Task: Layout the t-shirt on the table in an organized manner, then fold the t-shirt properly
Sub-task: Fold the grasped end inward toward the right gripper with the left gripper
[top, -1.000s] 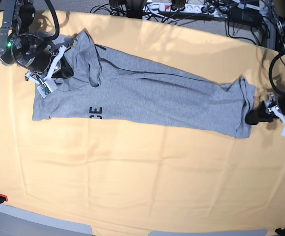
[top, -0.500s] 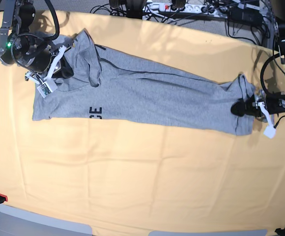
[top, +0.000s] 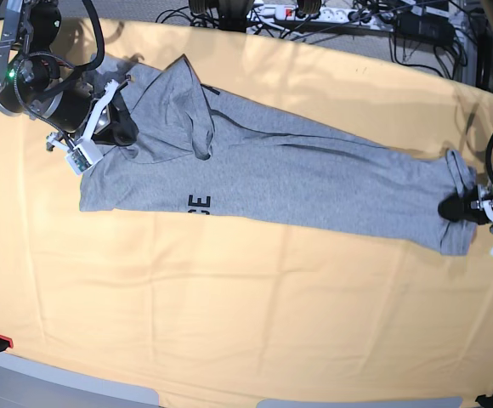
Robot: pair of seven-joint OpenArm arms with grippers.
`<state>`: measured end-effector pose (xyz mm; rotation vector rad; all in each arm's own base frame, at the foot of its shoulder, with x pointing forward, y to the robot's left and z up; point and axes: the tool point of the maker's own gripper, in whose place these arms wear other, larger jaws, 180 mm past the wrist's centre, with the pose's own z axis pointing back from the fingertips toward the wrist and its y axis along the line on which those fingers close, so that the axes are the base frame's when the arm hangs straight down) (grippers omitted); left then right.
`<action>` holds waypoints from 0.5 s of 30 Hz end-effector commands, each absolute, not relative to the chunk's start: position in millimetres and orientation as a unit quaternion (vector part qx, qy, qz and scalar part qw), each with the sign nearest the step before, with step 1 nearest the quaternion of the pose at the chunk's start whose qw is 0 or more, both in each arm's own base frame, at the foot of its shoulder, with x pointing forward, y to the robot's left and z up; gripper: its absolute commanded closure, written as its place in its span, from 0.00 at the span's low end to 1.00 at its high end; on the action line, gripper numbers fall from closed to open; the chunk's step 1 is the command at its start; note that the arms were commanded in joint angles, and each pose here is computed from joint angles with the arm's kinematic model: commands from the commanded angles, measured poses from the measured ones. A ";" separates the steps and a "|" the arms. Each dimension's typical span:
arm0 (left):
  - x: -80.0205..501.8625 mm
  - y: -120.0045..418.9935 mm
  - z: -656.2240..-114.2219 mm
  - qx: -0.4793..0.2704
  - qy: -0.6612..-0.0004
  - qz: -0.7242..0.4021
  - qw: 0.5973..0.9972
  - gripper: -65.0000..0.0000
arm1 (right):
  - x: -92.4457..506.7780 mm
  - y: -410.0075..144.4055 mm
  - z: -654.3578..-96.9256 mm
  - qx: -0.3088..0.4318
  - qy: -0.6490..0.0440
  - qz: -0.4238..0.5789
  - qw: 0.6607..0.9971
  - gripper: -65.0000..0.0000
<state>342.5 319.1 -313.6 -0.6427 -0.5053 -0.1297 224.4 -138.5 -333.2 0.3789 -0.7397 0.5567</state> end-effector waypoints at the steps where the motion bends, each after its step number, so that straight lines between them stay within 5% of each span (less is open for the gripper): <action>1: 353.2 331.2 -288.5 -0.304 -0.279 -0.065 0.908 1.00 | 228.6 -138.1 -323.6 0.182 -0.370 0.274 0.869 1.00; 15: 362.2 285.6 -257.0 -0.338 -0.315 -0.135 0.877 1.00 | 228.1 -138.0 -324.0 0.182 -0.368 0.274 0.870 1.00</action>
